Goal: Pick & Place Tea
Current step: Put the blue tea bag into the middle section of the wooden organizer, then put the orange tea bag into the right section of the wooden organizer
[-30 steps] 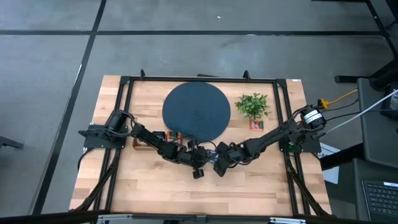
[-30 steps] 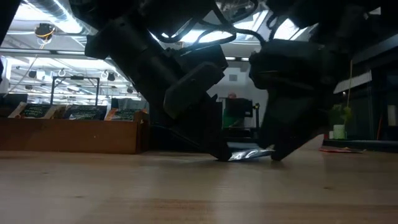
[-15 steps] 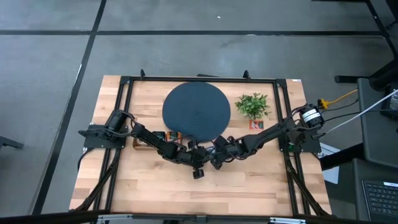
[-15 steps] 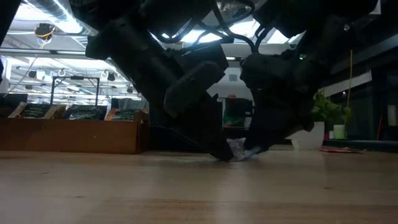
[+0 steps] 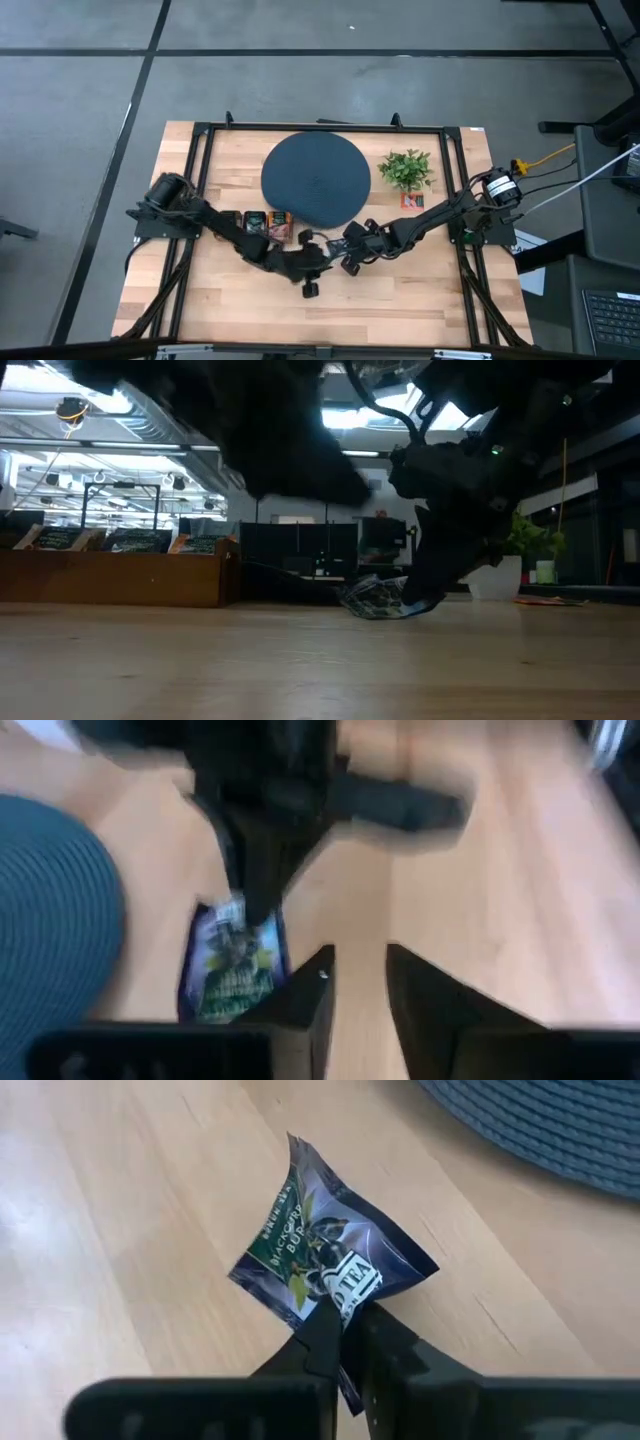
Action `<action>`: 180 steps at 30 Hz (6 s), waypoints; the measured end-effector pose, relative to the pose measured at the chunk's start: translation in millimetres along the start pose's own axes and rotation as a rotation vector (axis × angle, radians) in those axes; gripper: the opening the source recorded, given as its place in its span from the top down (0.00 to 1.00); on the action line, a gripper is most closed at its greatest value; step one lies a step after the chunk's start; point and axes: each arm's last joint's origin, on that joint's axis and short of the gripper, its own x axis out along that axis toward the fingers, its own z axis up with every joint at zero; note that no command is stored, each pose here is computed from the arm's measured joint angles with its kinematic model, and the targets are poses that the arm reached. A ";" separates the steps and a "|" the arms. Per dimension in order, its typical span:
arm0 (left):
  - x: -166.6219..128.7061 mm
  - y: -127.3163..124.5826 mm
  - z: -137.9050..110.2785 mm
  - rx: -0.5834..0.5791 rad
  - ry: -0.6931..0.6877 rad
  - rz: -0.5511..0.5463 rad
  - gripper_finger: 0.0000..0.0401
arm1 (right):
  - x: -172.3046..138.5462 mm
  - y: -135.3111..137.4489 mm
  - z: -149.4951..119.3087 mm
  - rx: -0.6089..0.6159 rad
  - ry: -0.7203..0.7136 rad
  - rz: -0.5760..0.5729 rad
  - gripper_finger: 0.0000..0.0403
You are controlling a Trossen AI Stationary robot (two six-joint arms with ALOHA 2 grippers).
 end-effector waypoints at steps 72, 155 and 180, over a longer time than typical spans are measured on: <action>-95.7 75.5 -17.2 -0.273 -0.409 -0.114 0.99 | -31.9 47.6 38.8 -0.090 -0.712 0.174 0.91; -142.5 148.0 -1.7 0.012 0.804 0.016 0.72 | -23.8 30.2 18.0 -0.245 -0.350 0.117 0.66; -129.2 103.5 39.3 0.045 0.289 -0.217 0.74 | -81.0 -48.8 4.6 -0.018 0.068 -0.436 0.70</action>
